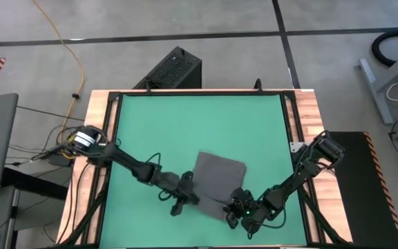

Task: Roll towel into tight, uniform cylinder
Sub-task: Roll the gray towel

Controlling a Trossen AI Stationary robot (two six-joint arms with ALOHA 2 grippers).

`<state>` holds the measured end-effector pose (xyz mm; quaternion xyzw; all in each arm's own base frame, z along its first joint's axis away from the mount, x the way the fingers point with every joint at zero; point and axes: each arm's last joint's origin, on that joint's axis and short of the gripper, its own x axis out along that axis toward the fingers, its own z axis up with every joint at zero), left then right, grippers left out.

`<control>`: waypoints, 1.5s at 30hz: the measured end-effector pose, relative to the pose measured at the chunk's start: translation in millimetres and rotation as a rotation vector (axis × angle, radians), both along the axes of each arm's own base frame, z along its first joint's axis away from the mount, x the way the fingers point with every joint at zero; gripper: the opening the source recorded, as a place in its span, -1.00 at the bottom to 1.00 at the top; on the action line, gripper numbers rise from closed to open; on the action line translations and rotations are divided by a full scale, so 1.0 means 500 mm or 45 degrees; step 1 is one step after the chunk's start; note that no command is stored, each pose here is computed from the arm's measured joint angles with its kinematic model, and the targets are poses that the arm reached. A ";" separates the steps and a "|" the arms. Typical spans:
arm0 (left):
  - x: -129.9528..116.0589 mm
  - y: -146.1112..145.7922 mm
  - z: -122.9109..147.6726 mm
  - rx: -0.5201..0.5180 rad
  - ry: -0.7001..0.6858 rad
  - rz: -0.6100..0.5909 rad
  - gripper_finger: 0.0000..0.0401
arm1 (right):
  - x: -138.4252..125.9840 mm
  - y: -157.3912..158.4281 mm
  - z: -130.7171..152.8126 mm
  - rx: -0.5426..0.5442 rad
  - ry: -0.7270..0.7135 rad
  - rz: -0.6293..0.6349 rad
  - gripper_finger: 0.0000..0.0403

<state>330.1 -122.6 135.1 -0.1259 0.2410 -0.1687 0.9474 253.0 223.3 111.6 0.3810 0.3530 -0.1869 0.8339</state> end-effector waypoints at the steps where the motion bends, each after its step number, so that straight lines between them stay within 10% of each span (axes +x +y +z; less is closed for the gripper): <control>1: 0.005 0.006 -0.002 -0.003 0.002 -0.004 -0.75 | 0.000 0.000 0.000 -0.001 -0.002 -0.001 -0.70; 22: 0.018 0.119 -0.034 0.020 0.219 0.135 -1.00 | -0.031 -0.042 0.095 -0.124 0.008 0.019 -0.01; 35: 0.024 0.122 -0.023 -0.007 0.158 0.146 -1.00 | -0.014 -0.055 0.060 -0.158 0.083 -0.043 0.04; 45: 0.009 0.126 0.082 0.076 -0.091 0.115 -1.00 | 0.006 -0.070 0.014 -0.165 0.194 -0.071 0.04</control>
